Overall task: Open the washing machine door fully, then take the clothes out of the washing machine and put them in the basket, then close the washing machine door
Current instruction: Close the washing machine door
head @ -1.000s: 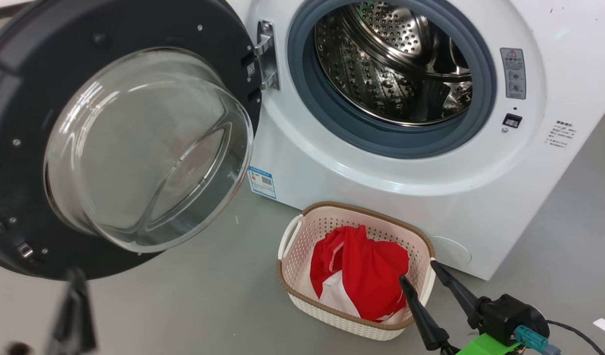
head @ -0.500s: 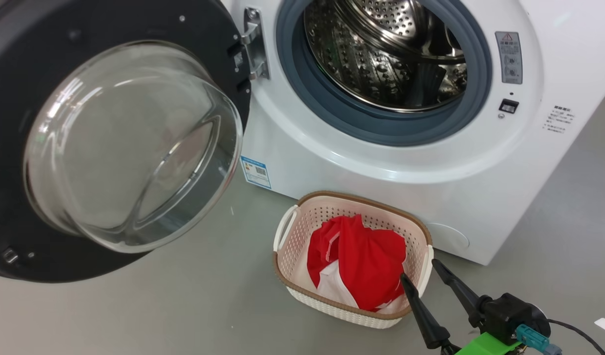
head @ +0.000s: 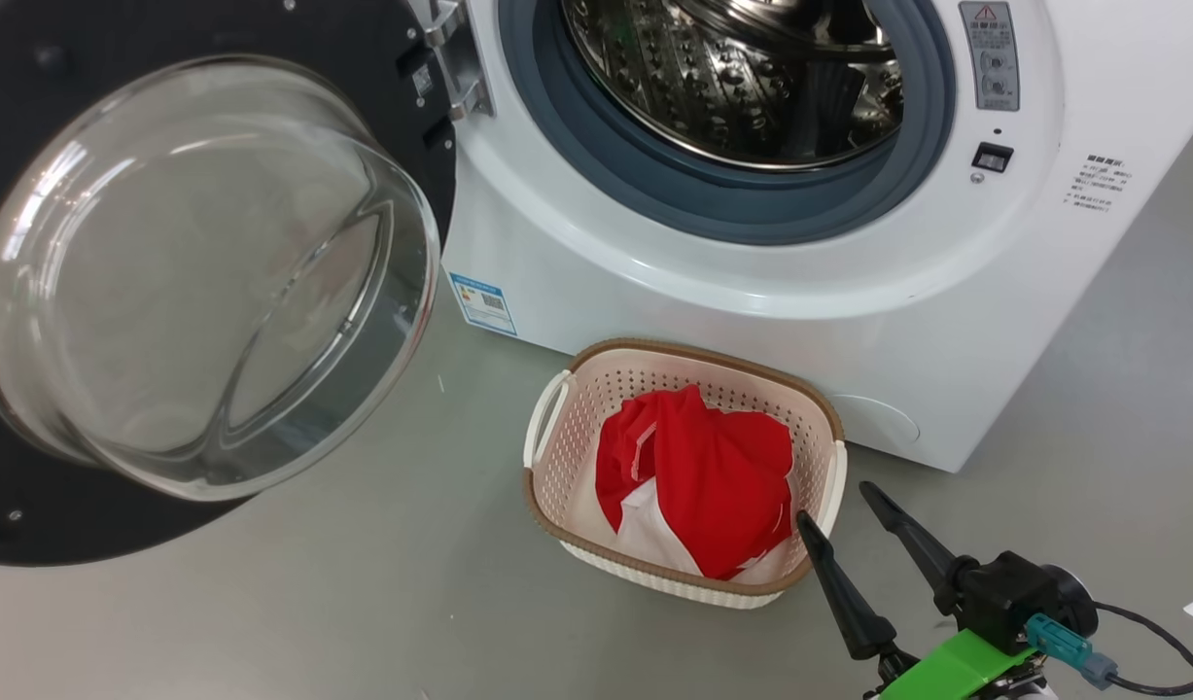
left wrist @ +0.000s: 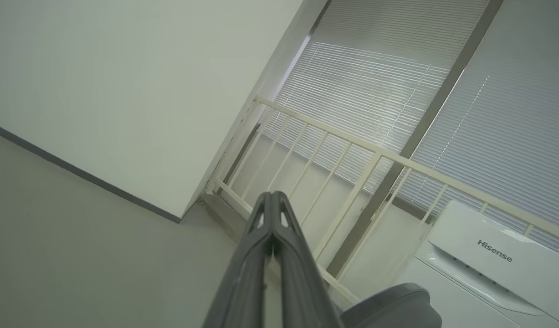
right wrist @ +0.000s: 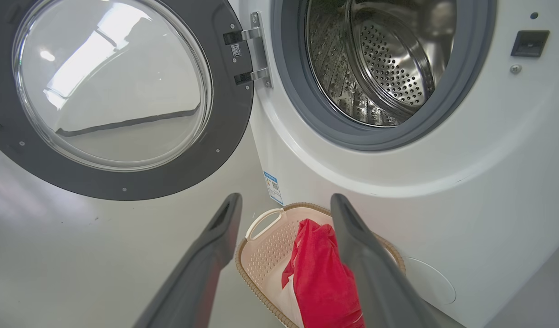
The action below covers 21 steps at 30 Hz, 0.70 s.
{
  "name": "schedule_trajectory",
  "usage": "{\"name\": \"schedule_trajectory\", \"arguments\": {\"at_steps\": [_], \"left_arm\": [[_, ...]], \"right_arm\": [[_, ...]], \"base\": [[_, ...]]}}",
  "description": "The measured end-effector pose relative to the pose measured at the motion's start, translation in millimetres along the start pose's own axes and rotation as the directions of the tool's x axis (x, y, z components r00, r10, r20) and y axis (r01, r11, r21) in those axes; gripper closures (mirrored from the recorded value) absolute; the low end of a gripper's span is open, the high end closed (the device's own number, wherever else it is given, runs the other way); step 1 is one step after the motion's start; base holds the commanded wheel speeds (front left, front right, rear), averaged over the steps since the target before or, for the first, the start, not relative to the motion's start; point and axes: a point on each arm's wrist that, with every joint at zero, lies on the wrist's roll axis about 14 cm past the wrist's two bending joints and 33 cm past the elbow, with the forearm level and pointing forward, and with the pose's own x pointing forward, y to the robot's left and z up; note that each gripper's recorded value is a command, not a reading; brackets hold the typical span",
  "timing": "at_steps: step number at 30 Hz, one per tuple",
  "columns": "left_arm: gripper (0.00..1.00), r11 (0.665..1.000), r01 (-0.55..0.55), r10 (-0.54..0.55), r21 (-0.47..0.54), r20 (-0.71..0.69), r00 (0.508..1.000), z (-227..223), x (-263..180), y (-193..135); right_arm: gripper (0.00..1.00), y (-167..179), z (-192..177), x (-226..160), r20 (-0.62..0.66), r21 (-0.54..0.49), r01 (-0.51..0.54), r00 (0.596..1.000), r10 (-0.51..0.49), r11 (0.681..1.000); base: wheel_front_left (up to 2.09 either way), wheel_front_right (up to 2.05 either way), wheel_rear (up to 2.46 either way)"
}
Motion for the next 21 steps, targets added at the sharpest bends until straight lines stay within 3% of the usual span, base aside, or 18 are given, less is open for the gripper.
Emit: {"name": "schedule_trajectory", "arguments": {"at_steps": [4, 8, 14, 21], "left_arm": [[1.00, 0.996, -0.087, 0.085, -0.005, -0.159, 0.984, -22.2, 6.5, 23.4], [1.00, 0.987, -0.155, 0.137, -0.030, -0.326, 0.935, -49.5, 4.7, 36.2], [1.00, 0.976, -0.219, 0.162, -0.017, -0.613, 0.774, -98.2, -18.5, 46.7], [1.00, 0.974, -0.225, 0.140, -0.016, -0.740, 0.658, -119.1, -32.8, 43.6]], "right_arm": [[0.00, -1.2, 1.1, 4.1, 0.005, -0.008, -0.004, 1.000, 0.004, 1.000], [0.00, -3.4, -2.2, 5.2, -0.002, -0.004, -0.002, 1.000, 0.002, 1.000], [0.00, -5.6, -7.2, 5.4, -0.013, 0.003, 0.000, 1.000, 0.000, 1.000], [0.00, -8.5, -9.1, 3.9, -0.017, 0.007, 0.008, 1.000, -0.008, 1.000]], "base": [[0.00, 0.00, 0.00], [0.00, 0.00, 0.00], [0.00, 0.00, 0.00], [0.00, 0.00, 0.00]]}}
